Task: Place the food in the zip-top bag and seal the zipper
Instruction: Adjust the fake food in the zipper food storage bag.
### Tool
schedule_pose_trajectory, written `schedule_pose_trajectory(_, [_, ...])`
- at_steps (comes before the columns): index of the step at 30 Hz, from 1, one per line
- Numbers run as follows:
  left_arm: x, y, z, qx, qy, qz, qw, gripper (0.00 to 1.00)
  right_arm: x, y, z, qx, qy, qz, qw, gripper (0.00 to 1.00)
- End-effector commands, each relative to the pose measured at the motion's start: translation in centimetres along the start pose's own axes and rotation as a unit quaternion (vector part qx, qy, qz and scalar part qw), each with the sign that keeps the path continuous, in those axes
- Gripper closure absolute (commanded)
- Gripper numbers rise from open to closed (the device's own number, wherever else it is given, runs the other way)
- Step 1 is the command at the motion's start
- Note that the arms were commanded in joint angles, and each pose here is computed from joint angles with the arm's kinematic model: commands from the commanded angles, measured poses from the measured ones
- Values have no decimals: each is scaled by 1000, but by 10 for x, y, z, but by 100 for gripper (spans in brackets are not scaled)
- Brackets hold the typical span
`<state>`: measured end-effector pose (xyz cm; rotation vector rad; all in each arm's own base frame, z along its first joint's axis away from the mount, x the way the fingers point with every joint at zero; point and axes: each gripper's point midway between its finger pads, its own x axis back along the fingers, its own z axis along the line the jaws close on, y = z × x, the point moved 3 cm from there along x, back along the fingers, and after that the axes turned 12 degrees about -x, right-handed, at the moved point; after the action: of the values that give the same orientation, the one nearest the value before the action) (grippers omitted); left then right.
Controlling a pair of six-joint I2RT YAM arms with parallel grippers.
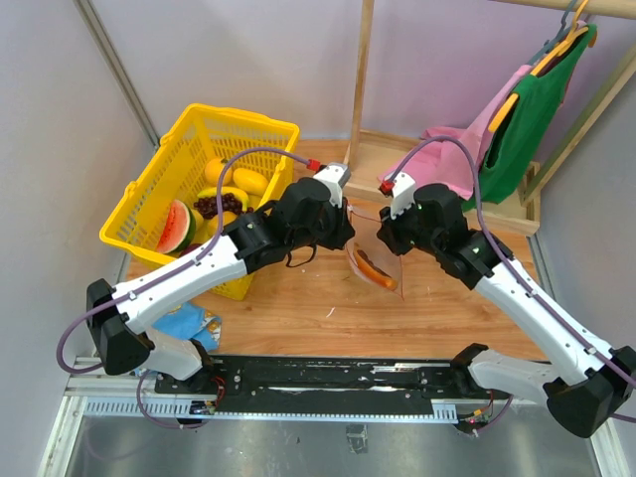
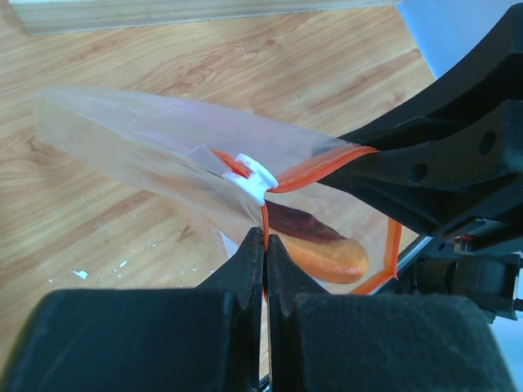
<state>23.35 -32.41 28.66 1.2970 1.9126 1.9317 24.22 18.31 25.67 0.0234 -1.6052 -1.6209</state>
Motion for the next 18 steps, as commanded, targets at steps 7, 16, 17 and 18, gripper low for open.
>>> schedule_pose_trajectory(7, [33,68,-18,-22,-47,-89,995,100,13,29,3,8,5,-17,1000,99])
schedule_pose_trajectory(16, [17,35,-3,-3,-41,-64,997,100,-3,-12,-10,-10,-20,-2,1000,97])
schedule_pose_trajectory(17, [12,29,-2,-3,-39,-59,997,100,-4,-15,-11,-14,-21,4,1000,95])
schedule_pose_trajectory(18, [8,25,-2,-4,-37,-55,998,100,-6,-18,-10,-17,-20,7,1000,92])
